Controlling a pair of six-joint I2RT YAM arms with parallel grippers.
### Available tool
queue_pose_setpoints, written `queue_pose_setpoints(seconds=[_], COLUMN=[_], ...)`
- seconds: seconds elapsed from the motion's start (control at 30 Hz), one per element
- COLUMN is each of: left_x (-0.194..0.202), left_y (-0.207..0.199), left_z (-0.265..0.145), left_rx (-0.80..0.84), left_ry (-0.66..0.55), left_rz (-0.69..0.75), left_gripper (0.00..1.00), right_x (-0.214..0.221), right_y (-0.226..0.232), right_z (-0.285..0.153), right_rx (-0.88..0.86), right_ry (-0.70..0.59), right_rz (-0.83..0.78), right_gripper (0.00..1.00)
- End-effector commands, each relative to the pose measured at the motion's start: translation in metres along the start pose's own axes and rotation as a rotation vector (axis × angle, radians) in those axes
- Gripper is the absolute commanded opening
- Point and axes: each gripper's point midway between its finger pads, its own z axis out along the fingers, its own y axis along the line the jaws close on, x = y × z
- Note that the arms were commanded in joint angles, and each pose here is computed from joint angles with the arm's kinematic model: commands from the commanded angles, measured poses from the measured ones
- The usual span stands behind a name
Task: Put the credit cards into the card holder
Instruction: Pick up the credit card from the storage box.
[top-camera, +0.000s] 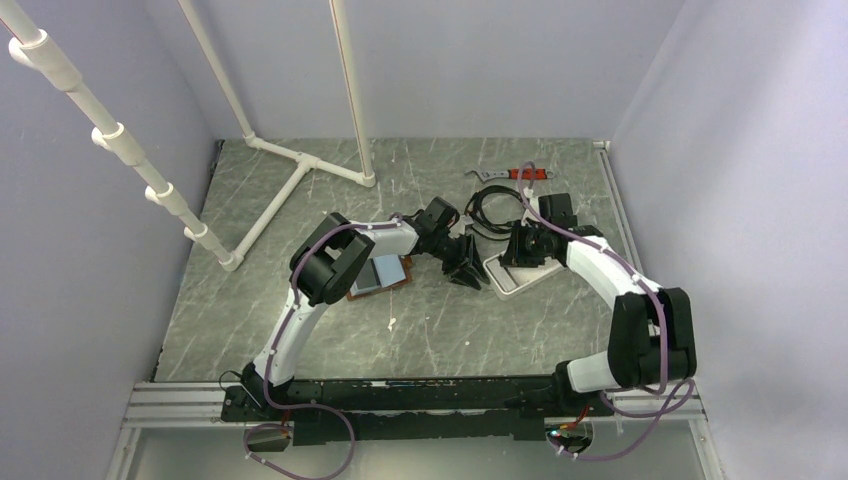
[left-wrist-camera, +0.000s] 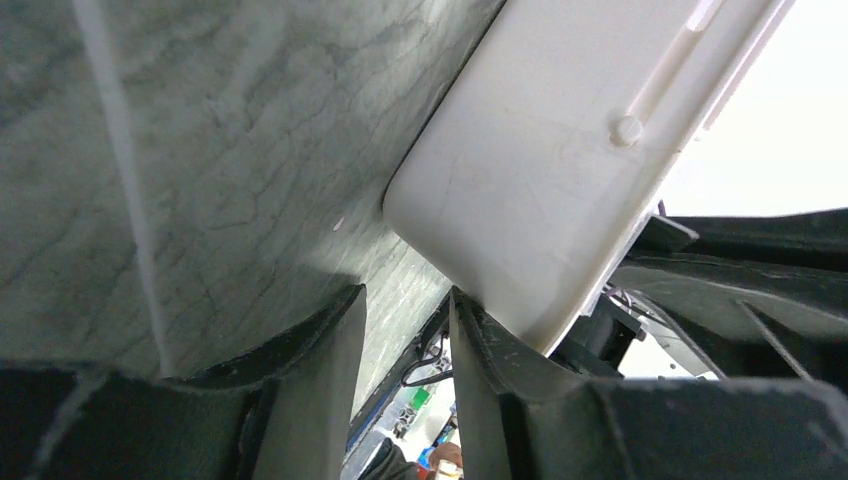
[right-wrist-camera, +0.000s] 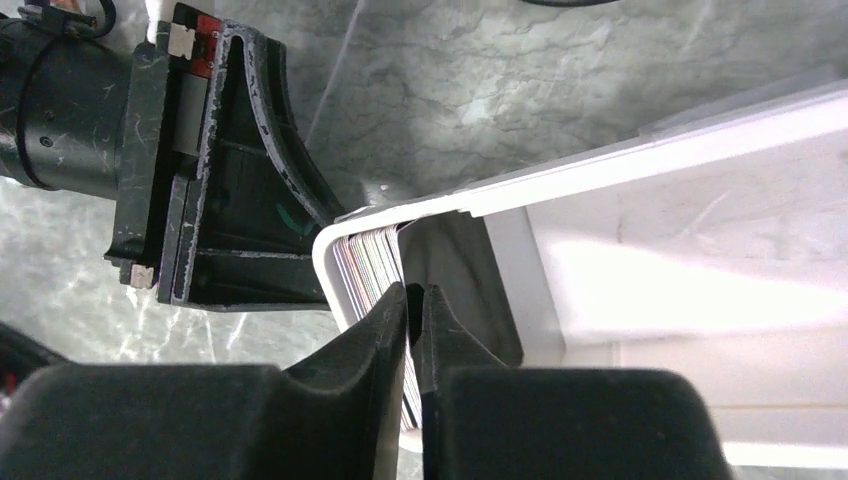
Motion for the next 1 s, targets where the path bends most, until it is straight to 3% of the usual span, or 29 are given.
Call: queue_pose_setpoints(seconds=[0.0, 0.27, 0.37, 0.43, 0.5, 0.6, 0.7, 0.8, 0.97], left_x=[-0.009, -0.002, 0.001, 0.006, 0.012, 0.024, 0.028, 0.037, 0.046], left_y=[-0.009, -0.018, -0.017, -0.021, -0.033, -0.051, -0.06, -0.062, -0.064], left_z=[0.002, -0.022, -0.055, -0.088, -0.123, -0.178, -0.238, -0.276, -0.302], left_rx=[-0.003, -0.007, -0.006, 0.044, 0.123, 0.234, 0.316, 0.35, 0.432], left_ry=[-0.051, -0.064, -0.101, -0.122, -0.138, -0.173, -0.28, -0.363, -0.455], left_rz=[0.072, 0.11, 0.147, 0.177, 0.249, 0.341, 0.396, 0.424, 0.411], left_gripper=[0.44, 0.55, 0.62, 0.65, 0.71, 0.75, 0.76, 0.77, 0.76], right_x=[-0.02, -0.042, -0.06, -0.077, -0.086, -0.093, -0.097, -0.1, -0.092], right_y=[0.007, 0.004, 0.004, 0.026, 0.061, 0.148, 0.214, 0.259, 0.312], right_z=[-0.027, -0.058, -0.083, -0.094, -0.09, -0.077, -0.077, -0.075, -0.066], right_rx=[0.097, 0.219, 0.328, 0.296, 0.145, -0.311, -0.644, -0.824, -1.015], right_ry=[-0.077, -0.141, -0.213, -0.277, -0.296, -0.293, -0.293, -0.298, -0.253], right_rz=[-0.048, -0.063, -0.064, -0.085, -0.074, -0.041, 0.002, 0.023, 0.065], right_gripper=[0.05, 0.0, 0.0, 0.0, 0.0, 0.0, 0.0, 0.0, 0.0])
